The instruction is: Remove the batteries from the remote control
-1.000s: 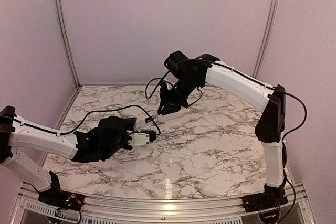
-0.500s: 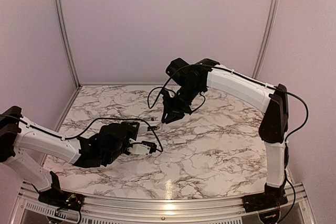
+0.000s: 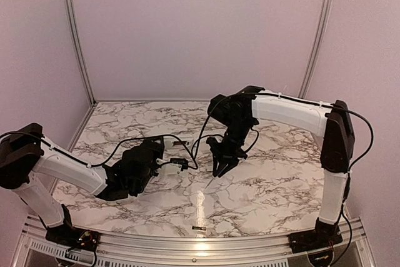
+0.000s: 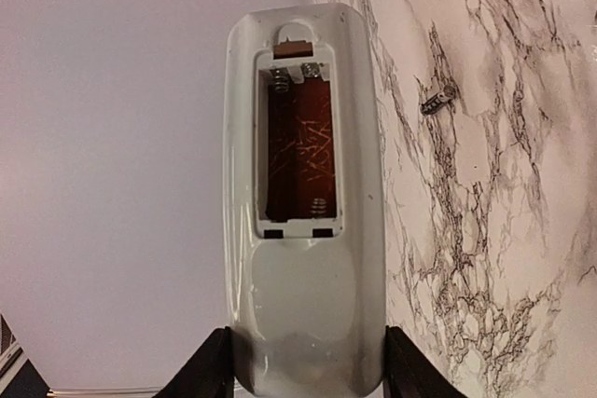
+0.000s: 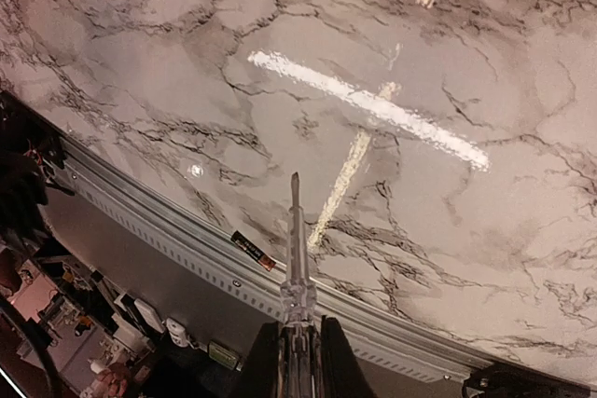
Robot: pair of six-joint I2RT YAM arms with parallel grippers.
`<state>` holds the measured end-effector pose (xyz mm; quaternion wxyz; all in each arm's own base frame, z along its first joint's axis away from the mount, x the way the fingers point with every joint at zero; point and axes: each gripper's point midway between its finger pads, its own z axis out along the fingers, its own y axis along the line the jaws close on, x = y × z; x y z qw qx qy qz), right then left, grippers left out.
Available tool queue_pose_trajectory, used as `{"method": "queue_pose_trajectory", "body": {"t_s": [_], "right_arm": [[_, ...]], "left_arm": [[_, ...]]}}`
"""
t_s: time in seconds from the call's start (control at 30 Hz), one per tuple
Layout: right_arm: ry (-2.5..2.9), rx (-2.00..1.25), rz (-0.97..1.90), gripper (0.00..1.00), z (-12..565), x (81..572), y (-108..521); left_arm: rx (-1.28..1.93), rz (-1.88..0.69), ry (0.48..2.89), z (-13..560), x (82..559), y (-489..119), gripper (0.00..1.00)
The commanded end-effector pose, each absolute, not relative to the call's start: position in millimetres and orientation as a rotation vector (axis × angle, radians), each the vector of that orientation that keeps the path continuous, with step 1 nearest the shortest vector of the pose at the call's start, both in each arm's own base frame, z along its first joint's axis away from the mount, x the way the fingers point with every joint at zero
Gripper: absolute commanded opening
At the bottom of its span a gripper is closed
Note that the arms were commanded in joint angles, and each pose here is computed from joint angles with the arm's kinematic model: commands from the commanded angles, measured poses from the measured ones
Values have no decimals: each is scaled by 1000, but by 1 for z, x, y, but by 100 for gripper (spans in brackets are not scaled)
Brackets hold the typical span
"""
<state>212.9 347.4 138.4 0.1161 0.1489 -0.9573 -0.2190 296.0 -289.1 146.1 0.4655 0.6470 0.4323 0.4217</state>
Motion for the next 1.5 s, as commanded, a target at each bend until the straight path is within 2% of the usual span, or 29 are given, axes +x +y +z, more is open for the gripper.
{"method": "queue_pose_trajectory", "body": {"t_s": [0.0, 0.1, 0.23, 0.37, 0.5, 0.83, 1.0, 1.23, 1.47], "right_arm": [[-2748, 415, -560, 0, 149, 187, 320], [-2819, 404, -537, 0, 153, 202, 317], [-2993, 374, -512, 0, 167, 248, 323], [-3184, 352, -635, 0, 198, 293, 337], [-3304, 274, -745, 0, 217, 318, 336], [-3504, 148, -821, 0, 233, 339, 320], [-3569, 129, -963, 0, 237, 346, 321], [-3657, 143, -1056, 0, 250, 353, 317], [-3809, 115, -1216, 0, 297, 355, 302]], "left_arm": [[1360, 1023, 1159, 178, 307, -282, 0], [1374, 998, 1179, 175, 308, -285, 0], [1374, 942, 1242, 168, 310, -290, 0], [1412, 794, 1366, 156, 307, -300, 0], [1427, 667, 1479, 149, 298, -301, 0], [1382, 258, 1792, 138, 270, -300, 0], [1294, 35, 1919, 132, 254, -309, 0], [1200, -116, 2047, 114, 241, -312, 0], [1034, -206, 2177, 92, 235, -308, 0]]}}
